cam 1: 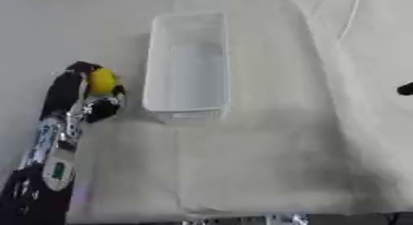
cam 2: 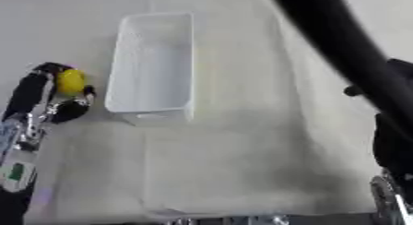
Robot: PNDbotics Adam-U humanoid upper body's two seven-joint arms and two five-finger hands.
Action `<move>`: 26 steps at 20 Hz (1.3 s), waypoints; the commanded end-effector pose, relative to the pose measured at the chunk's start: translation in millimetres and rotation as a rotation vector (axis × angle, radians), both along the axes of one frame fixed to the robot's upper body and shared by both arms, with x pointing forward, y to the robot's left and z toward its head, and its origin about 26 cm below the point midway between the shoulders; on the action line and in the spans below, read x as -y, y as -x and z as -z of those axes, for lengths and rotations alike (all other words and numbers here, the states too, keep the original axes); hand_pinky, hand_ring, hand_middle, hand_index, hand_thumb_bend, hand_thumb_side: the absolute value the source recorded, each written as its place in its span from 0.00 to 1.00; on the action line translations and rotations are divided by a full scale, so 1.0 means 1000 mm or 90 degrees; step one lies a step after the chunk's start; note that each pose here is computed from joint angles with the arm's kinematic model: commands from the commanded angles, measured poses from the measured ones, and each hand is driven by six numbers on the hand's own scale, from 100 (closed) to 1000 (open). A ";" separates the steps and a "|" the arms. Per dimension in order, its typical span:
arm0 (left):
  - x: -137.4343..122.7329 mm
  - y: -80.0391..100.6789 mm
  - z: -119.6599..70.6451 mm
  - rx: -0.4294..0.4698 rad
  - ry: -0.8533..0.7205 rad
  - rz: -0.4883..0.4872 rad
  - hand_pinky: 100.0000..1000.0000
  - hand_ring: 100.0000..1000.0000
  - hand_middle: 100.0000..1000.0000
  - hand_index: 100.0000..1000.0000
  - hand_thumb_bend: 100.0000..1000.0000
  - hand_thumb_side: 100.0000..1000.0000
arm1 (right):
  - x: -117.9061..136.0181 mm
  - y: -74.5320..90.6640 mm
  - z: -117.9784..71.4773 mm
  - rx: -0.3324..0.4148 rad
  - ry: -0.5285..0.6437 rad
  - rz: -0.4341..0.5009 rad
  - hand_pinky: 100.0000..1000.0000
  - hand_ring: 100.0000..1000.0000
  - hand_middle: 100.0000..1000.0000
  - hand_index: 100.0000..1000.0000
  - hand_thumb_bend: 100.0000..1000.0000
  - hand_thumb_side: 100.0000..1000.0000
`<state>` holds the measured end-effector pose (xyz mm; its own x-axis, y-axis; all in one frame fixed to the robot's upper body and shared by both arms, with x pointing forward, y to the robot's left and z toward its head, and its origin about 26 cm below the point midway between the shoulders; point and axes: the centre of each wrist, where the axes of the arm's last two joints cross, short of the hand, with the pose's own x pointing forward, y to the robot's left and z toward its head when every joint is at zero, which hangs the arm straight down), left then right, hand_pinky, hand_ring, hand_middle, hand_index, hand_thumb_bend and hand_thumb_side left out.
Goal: Pick up objects on the table and place them in the box.
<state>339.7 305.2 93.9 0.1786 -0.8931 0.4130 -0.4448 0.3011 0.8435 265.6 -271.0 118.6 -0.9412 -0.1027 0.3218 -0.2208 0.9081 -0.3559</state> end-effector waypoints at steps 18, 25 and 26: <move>0.006 0.002 -0.007 0.277 0.234 0.038 0.00 0.00 0.00 0.03 0.00 0.19 | -0.001 0.000 -0.005 0.065 0.037 -0.019 0.62 0.73 0.85 0.85 0.11 0.89; 0.022 0.002 -0.005 0.333 0.771 0.157 0.00 0.00 0.00 0.03 0.00 0.64 | -0.002 0.000 -0.005 0.064 0.032 -0.022 0.62 0.73 0.85 0.85 0.11 0.89; 0.023 0.002 -0.005 0.333 0.815 0.175 0.00 0.00 0.00 0.03 0.00 0.64 | -0.002 0.000 -0.005 0.064 0.031 -0.022 0.62 0.73 0.85 0.85 0.11 0.89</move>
<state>338.0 281.3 89.2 -0.3188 0.0679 0.9454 -0.4742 0.8522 -0.2211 265.7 -270.4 118.5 -0.9423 -0.1047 0.3178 -0.2194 0.9104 -0.3506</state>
